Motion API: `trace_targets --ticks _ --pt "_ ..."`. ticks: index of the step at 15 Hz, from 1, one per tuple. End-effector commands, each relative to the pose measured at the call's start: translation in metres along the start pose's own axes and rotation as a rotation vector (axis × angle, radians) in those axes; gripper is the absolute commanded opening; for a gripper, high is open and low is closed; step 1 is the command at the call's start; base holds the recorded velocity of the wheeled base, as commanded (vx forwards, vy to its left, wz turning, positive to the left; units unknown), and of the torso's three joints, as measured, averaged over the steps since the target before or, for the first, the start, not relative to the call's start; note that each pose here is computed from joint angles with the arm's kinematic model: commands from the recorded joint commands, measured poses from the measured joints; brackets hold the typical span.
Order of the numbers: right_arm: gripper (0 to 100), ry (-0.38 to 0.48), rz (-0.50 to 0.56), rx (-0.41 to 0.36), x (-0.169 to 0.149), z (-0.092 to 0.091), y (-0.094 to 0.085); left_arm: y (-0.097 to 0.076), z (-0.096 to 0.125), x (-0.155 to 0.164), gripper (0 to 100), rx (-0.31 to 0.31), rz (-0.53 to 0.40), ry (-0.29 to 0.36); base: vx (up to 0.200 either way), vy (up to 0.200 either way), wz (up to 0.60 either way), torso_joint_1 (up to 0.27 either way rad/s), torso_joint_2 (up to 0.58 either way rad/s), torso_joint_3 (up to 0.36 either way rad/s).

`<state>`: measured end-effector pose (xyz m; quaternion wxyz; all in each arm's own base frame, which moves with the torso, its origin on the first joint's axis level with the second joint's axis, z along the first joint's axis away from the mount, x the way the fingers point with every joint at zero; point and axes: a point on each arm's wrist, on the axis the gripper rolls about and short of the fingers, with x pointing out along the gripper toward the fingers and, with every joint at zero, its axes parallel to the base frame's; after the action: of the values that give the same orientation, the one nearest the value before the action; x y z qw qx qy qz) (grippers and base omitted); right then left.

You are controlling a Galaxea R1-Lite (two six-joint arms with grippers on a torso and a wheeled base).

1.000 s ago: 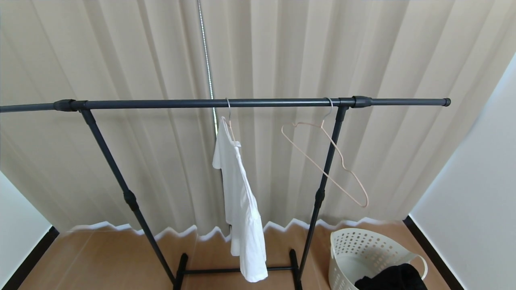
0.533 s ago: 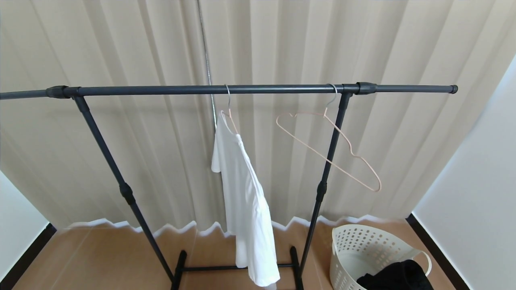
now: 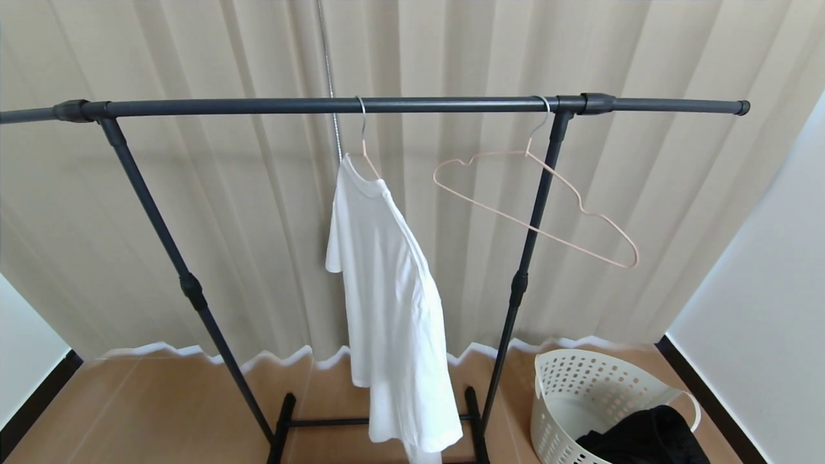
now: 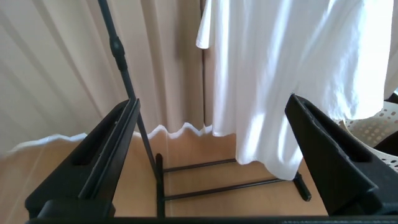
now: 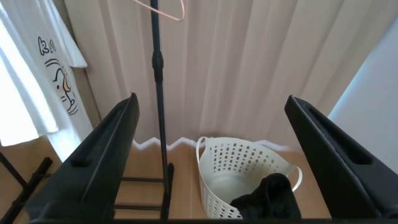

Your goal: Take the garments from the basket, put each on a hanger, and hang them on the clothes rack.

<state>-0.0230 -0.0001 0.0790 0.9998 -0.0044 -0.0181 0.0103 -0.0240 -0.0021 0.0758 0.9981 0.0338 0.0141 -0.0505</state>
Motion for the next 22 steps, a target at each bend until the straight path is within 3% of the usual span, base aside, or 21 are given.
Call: trace_targets --ticks 1,13,22 --pt "100 0.001 0.001 0.000 0.0001 0.0001 0.0000 0.0000 0.0004 0.0000 100 0.000 0.000 0.001 0.000 0.000 0.00 -0.227 0.56 0.334" --pt "100 0.001 0.001 0.000 0.0001 0.0001 0.0000 0.0000 0.0004 0.0000 100 0.000 0.000 0.001 0.000 0.000 0.00 -0.178 0.51 0.340" --pt "100 0.001 0.001 0.000 0.0001 0.0001 0.0000 0.0000 0.0004 0.0000 100 -0.011 0.000 0.001 0.000 0.000 0.00 -0.077 0.46 0.379"
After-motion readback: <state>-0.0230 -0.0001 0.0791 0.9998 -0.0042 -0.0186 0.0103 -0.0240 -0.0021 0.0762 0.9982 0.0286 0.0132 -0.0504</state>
